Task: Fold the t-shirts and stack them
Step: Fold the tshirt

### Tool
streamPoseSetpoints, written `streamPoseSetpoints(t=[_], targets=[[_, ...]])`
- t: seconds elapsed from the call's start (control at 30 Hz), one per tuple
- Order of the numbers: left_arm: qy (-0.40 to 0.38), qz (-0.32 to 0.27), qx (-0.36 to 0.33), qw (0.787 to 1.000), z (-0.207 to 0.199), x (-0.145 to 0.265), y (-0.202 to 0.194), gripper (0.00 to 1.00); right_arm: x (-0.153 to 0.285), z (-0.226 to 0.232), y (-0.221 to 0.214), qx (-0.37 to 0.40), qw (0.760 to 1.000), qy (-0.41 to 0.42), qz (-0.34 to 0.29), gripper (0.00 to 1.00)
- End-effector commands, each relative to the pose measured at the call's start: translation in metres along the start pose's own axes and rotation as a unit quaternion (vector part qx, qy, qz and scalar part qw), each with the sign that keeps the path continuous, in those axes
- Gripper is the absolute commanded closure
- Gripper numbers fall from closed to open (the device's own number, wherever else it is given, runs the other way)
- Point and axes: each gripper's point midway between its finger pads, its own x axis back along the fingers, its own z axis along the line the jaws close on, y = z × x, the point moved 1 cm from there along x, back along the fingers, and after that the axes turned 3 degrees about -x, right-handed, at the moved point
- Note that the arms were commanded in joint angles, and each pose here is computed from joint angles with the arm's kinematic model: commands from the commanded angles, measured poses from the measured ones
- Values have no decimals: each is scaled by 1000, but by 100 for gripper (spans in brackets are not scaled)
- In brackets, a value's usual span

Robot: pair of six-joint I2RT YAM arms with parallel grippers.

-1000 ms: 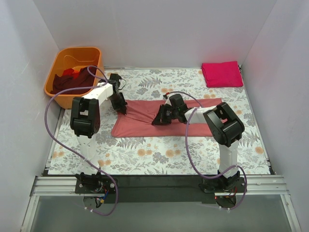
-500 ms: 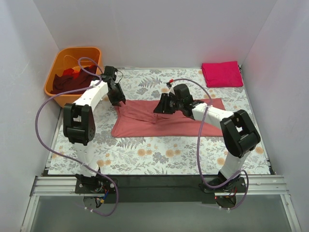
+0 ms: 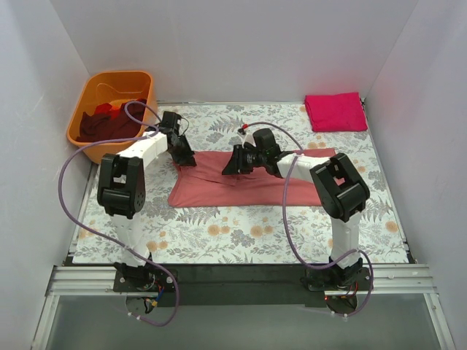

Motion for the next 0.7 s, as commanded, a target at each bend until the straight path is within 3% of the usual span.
streamPoseSetpoints(t=[0.0,0.2,0.33,0.47,0.5,0.63,0.67], targets=[[-9,-19,3,1000,-7,-13,14,95,-7,-8,17,-12,1000,21,-19,70],[64,4,28,998,29,-56,5,97,-2,-65,22,-72,997,-2,-40,70],[90,10,37,995,43,-67,2,97,7,-77,20,-87,995,-2,-38,69],[71,-15,24,997,28,-52,20,88,30,-65,28,-60,997,5,-53,65],[60,-31,20,998,20,-40,29,81,42,-52,37,-43,997,9,-69,63],[32,-76,3,997,-5,-1,53,67,81,-61,31,-38,994,-53,-85,55],[25,-82,-1,996,-12,8,54,64,94,-62,34,-4,993,-76,-90,53]])
